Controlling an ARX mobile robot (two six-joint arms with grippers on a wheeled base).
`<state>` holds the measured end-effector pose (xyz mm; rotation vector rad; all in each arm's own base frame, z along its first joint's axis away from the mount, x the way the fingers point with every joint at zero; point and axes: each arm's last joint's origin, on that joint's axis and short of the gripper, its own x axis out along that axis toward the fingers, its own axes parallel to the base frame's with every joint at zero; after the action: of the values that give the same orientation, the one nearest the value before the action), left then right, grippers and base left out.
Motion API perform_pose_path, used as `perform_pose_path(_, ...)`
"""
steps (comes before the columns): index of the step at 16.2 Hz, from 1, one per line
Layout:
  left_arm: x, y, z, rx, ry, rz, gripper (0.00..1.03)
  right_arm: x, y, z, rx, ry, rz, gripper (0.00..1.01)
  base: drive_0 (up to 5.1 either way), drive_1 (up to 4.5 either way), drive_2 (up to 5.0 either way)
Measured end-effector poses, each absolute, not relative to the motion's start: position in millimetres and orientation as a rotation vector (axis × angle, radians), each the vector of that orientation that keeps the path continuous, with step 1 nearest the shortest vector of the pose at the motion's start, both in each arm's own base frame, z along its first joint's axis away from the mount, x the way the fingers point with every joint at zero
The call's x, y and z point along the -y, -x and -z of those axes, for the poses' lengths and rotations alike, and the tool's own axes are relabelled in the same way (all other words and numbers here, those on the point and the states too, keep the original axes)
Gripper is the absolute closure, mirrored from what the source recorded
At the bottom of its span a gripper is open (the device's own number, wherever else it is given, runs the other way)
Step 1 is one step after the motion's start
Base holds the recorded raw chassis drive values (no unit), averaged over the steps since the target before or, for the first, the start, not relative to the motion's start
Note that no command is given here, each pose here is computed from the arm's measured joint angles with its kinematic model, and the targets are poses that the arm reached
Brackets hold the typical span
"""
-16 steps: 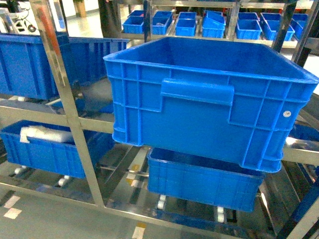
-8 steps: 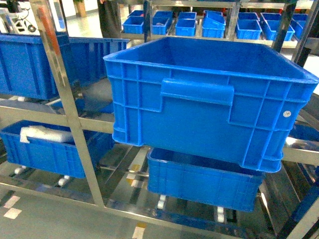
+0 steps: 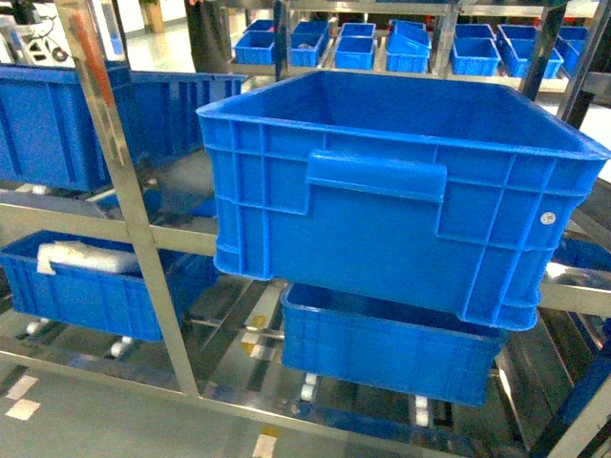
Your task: Pick red block from blue box to shelf
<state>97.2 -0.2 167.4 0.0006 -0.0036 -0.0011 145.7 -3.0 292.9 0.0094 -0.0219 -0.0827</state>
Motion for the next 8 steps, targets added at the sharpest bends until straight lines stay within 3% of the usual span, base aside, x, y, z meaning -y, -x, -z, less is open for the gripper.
perform_pose_path(4, 0.0, -97.2, -167.3, 0.003, -0.001, -0.001, 0.05, 3.0, -145.7, -292.9, 0.022, -0.01, 0.083, 0.72, -1.6, -1.6, -1.6)
perform_pose_path(8, 0.3, -97.2, -167.4, 0.004, -0.001, 0.002, 0.05, 3.1, -145.7, -292.9, 0.022, -0.009, 0.083, 0.72, 0.0, 0.0, 0.0)
